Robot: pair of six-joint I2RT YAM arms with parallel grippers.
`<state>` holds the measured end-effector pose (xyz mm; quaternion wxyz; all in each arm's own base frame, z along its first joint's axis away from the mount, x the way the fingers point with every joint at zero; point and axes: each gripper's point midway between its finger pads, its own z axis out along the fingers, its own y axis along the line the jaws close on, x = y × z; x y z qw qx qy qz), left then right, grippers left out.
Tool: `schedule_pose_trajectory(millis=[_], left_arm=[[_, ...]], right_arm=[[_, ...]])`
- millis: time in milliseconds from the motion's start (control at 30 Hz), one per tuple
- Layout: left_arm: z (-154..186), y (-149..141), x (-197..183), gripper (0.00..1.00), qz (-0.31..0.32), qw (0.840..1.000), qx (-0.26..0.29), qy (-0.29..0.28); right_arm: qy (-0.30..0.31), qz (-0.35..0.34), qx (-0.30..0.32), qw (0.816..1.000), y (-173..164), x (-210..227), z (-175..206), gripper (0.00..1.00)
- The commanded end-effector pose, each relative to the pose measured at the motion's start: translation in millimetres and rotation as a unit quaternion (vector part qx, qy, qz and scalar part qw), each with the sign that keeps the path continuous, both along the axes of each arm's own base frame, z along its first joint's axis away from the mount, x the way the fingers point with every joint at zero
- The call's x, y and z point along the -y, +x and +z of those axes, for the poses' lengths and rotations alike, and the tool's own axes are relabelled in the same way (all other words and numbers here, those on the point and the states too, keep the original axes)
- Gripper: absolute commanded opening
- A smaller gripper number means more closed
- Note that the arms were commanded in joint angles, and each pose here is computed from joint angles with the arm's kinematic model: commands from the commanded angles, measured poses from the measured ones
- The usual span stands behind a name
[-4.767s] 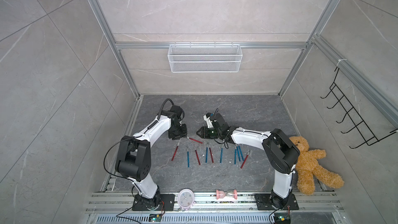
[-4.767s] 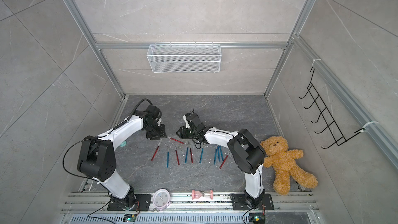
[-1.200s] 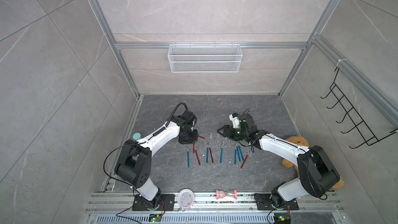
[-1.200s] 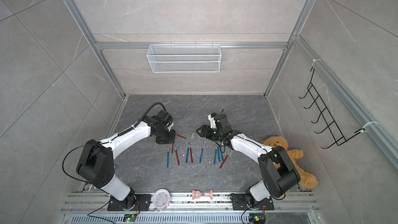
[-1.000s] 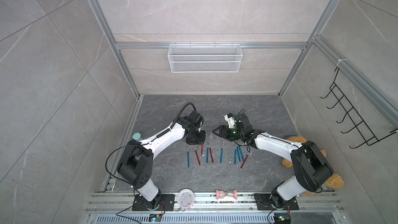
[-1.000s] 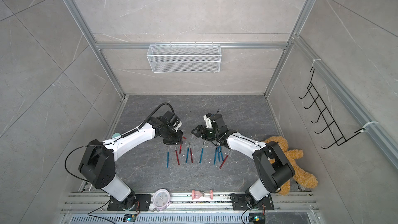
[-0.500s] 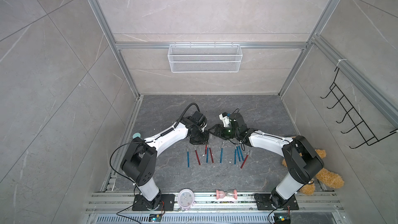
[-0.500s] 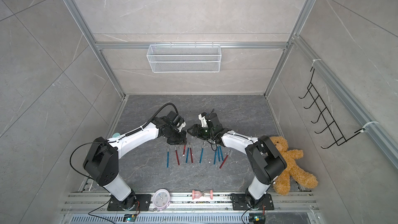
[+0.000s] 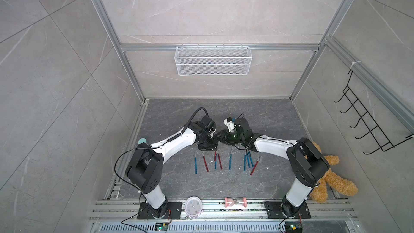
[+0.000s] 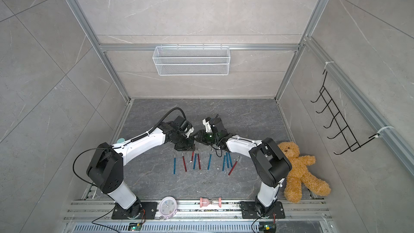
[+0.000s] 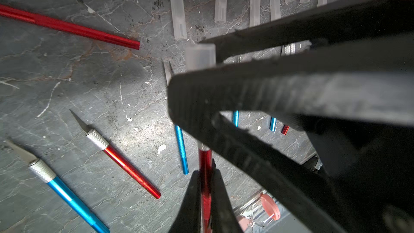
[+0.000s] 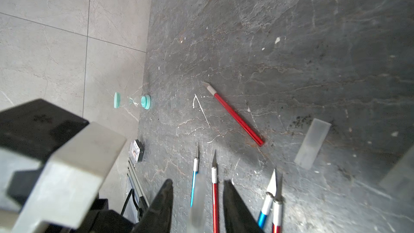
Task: Remove protective caps from carving knives
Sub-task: Remove the protective sleeve from the carving knife.
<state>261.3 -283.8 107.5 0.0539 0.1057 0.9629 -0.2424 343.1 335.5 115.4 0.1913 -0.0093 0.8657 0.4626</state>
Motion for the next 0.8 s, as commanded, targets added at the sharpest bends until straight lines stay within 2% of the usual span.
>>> schedule_pose_trajectory(millis=[0, 433, 767], left_arm=[[18.8, 2.3, 5.5, 0.09, 0.002, 1.000, 0.019, -0.022], [18.5, 0.8, 3.6, 0.09, 0.001, 1.000, 0.020, -0.021], [18.9, -3.8, 0.2, 0.09, -0.001, 1.000, 0.018, -0.016]], right_arm=[[0.013, 0.004, 0.012, 1.000, 5.0, -10.1, 8.3, 0.33], [0.010, -0.004, 0.016, 1.000, 4.6, -8.6, 9.4, 0.16], [0.003, -0.023, 0.025, 0.999, 9.7, -1.3, 12.5, 0.11]])
